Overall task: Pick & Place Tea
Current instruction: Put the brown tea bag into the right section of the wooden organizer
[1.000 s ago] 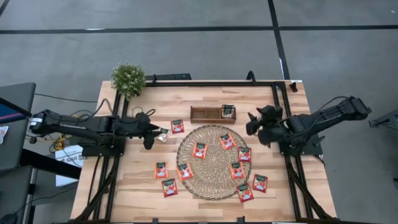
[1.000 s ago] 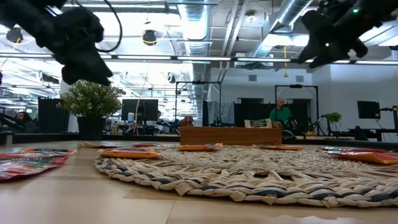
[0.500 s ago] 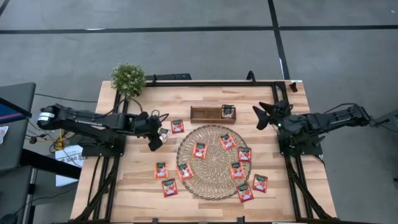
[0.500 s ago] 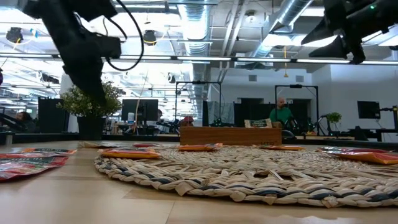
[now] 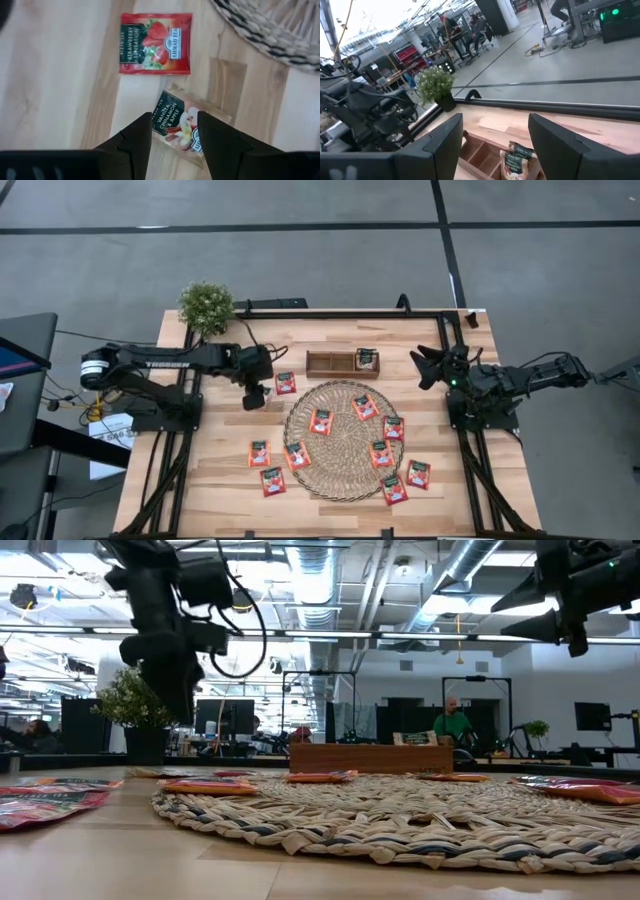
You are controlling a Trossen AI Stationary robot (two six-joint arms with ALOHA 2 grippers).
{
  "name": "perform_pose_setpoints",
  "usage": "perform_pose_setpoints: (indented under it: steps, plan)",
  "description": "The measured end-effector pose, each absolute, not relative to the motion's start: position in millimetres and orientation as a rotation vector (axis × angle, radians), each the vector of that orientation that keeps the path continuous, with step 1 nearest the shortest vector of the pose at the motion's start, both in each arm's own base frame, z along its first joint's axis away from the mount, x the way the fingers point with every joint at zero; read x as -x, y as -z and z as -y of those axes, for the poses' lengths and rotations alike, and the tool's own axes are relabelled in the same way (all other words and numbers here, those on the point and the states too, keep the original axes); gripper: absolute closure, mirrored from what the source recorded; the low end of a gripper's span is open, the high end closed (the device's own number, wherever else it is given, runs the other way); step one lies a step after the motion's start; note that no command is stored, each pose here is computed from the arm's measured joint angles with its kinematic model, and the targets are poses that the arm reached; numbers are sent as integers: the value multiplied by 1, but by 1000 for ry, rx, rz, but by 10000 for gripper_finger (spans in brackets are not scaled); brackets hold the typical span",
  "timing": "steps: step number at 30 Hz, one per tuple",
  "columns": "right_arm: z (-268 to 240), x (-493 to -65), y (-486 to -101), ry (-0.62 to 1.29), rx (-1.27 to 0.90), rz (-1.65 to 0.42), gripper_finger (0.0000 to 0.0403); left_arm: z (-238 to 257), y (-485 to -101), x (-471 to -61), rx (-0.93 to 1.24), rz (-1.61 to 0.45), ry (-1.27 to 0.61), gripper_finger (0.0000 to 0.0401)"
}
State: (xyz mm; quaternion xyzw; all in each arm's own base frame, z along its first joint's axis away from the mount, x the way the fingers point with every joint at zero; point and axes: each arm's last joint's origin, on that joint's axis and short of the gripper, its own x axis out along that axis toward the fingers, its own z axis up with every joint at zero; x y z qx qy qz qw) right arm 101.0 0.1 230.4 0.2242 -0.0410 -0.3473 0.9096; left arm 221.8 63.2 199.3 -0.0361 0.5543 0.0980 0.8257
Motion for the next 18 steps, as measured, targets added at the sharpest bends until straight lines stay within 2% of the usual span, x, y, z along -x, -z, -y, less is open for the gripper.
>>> perform_pose_setpoints:
  steps: [10,18]
  plan:
    - [0,-101,-230,718,-456,76,186,-76,-164,-233,41,-1323,-74,250]
    - [0,-101,-228,721,-448,61,186,-79,-154,-238,0,-1338,-68,250]
